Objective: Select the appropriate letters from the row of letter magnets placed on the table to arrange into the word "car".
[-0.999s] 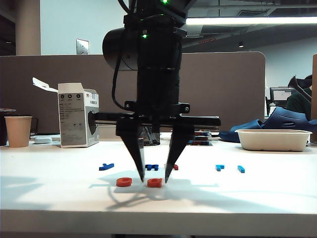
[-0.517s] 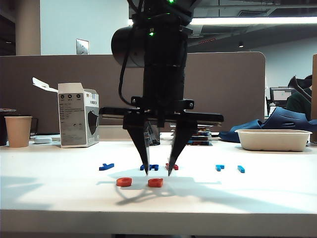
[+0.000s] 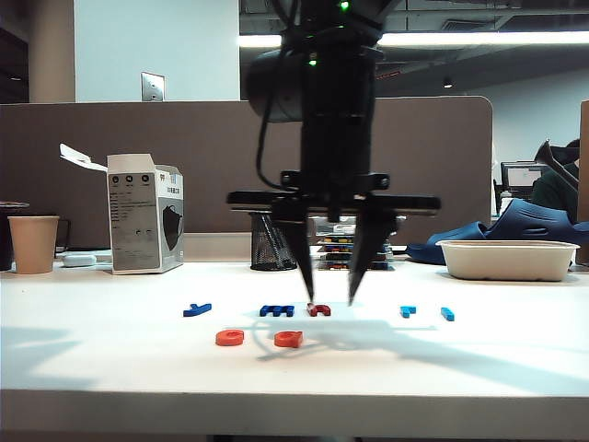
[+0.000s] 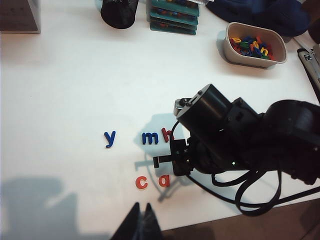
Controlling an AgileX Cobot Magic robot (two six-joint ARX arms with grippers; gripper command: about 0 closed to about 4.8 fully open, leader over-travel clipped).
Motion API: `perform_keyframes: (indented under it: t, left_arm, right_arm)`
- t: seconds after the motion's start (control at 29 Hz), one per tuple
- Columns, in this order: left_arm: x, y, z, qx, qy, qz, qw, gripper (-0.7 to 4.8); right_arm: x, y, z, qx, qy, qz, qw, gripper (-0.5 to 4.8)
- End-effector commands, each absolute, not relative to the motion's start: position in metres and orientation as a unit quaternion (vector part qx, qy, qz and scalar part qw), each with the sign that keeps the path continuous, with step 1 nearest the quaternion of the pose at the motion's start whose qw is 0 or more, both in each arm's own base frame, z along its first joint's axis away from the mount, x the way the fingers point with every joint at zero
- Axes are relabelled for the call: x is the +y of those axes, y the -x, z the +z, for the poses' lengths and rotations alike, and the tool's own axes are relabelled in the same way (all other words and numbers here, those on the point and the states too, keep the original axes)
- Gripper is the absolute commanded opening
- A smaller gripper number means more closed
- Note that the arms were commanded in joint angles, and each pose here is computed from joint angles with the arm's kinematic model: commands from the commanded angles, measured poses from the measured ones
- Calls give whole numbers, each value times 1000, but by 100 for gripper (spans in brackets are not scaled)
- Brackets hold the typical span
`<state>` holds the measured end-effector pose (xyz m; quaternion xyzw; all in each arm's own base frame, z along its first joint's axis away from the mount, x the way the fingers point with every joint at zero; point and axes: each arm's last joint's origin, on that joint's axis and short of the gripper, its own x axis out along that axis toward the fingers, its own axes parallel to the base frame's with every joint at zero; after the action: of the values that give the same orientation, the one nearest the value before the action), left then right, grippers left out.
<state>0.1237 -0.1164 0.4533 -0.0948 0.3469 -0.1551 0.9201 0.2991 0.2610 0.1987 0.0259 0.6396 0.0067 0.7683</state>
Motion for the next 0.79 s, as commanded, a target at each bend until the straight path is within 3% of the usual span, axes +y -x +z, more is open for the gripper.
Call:
perform_keyframes:
  t: [0.03,0.79]
  left_arm:
    - [-116,-123,455,340,99,-158,922,-5]
    - [-116,-123,455,340,99,-158,922,-5]
  right_arm:
    - [253,-303,210,618,-15,4,786,162]
    - [205,-337,209,609,-23,-34,792,157]
